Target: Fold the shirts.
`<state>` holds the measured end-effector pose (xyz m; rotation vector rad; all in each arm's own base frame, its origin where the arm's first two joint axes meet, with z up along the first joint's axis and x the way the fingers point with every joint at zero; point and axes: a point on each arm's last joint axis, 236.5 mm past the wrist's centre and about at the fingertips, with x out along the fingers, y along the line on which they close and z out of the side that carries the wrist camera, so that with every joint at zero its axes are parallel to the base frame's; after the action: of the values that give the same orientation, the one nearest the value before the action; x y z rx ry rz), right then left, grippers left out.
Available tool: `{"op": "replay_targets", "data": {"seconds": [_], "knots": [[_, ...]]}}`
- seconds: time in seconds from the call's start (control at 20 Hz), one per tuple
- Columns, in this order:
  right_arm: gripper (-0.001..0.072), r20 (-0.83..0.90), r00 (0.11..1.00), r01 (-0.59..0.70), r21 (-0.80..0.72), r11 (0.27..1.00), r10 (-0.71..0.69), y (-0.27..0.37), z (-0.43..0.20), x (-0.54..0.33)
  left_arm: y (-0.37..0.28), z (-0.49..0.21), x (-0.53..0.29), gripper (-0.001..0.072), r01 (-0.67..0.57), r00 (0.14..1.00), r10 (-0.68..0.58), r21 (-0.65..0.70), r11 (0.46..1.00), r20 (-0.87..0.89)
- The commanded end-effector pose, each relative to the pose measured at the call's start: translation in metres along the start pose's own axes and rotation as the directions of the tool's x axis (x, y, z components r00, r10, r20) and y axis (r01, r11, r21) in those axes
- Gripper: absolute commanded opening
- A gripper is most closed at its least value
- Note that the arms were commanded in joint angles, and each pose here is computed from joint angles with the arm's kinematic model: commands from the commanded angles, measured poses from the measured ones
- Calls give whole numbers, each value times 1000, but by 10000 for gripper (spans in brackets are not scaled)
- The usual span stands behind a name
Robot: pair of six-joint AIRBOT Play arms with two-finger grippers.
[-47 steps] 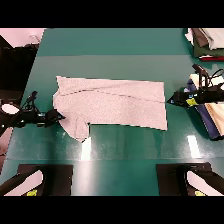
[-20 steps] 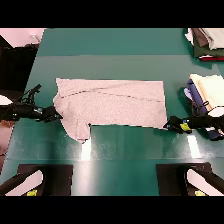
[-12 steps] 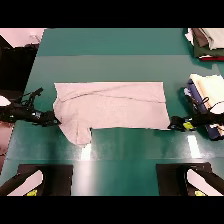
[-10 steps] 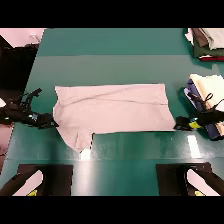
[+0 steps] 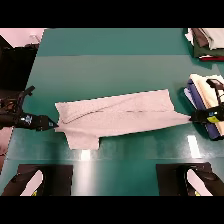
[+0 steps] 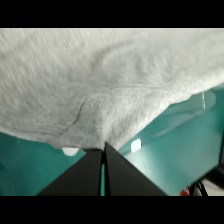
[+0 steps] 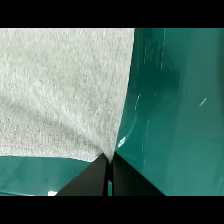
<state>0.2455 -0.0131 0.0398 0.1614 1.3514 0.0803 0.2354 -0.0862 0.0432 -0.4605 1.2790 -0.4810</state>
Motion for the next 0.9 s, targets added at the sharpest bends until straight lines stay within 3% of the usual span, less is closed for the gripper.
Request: {"op": "replay_targets", "data": {"seconds": [0.0, 0.35, 0.6, 0.65, 0.7, 0.75, 0.8, 0.85], "knots": [[16, 27, 999, -38, -4, 999, 38, 8, 28, 2, 7, 37, -5, 21, -35, 986, 36, -4, 999, 160], [16, -67, 996, -63, -33, 997, 61, 19, 75, 53, 32, 80, -16, 21, -129, 932, 132, -31, 991, 337], [17, -12, 998, -61, -5, 998, 61, 33, 123, 83, 52, 111, -20, 23, -162, 883, 183, -85, 983, 433], [19, 13, 998, -62, -2, 998, 62, 38, 135, 88, 58, 116, -18, 103, -153, 876, 193, -126, 980, 441], [79, 39, 997, -72, -1, 997, 72, 45, 147, 91, 63, 120, -15, 375, -141, 874, 198, -160, 977, 443], [411, 53, 993, -110, 7, 994, 109, 55, 156, 94, 69, 120, -8, 594, -127, 880, 203, -199, 972, 429], [590, 55, 988, -146, 18, 989, 145, 63, 161, 95, 73, 119, -3, 611, -121, 889, 204, -219, 968, 410], [586, 49, 982, -182, 18, 983, 181, 70, 163, 93, 74, 116, 2, 611, -115, 898, 198, -225, 968, 392]]}}
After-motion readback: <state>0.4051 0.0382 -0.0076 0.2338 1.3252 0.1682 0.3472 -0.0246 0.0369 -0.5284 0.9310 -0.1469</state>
